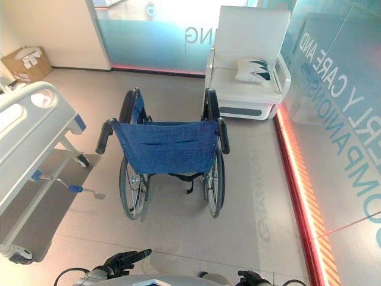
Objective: Push the wheelchair next to the bed
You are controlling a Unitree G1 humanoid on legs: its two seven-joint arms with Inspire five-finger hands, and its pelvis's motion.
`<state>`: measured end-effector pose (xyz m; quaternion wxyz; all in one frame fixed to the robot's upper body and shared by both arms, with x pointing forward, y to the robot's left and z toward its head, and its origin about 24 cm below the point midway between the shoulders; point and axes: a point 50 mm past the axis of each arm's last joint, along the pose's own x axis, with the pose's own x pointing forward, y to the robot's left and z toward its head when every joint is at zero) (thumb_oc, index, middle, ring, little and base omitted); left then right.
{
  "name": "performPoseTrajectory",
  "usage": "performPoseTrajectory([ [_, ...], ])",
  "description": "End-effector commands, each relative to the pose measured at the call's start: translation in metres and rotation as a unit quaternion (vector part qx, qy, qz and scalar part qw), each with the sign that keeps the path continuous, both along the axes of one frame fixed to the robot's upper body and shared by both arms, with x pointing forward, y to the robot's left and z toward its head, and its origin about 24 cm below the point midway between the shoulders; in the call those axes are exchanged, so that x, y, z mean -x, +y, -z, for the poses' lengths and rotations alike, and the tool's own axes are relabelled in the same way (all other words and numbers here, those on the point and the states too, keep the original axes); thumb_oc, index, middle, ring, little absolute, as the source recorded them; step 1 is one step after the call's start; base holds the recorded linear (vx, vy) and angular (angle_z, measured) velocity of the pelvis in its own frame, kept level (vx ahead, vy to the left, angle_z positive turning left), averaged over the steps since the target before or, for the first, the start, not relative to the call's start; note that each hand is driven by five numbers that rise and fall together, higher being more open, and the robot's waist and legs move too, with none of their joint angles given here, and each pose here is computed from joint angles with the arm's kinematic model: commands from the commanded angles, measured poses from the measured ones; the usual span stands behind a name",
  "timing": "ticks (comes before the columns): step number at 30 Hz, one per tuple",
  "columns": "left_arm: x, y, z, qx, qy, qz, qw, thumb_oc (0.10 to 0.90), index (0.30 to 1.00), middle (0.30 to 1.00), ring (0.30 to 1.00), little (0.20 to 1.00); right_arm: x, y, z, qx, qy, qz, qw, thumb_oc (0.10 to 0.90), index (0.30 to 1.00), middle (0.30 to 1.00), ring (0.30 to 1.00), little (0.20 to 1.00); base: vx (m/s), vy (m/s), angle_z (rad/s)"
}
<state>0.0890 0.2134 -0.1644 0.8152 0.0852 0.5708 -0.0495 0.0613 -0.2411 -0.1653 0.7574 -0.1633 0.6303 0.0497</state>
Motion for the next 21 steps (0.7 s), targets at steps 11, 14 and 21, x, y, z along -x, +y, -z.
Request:
performPoseTrajectory([
  [11,-0.017,0.005,-0.004,-0.026,-0.036,-0.083,0.996,0.800,0.900,0.900,0.900,0.900,-0.025,0.019,0.000,-0.054,-0.040,0.049,0.997,0.800,0.900,0.900,0.900,0.900,0.01,-0.001,0.01],
  [14,-0.009,0.015,-0.003,-0.053,-0.012,-0.097,0.994,0.800,0.900,0.900,0.900,0.900,-0.024,0.015,0.000,-0.050,-0.042,0.069,0.995,0.800,0.900,0.900,0.900,0.900,0.03,0.012,0.12],
  [21,-0.015,0.056,-0.015,-0.127,-0.003,-0.113,0.985,0.800,0.900,0.900,0.900,0.900,-0.019,-0.026,-0.009,0.034,-0.013,0.086,0.996,0.800,0.900,0.900,0.900,0.900,0.03,0.028,0.02],
])
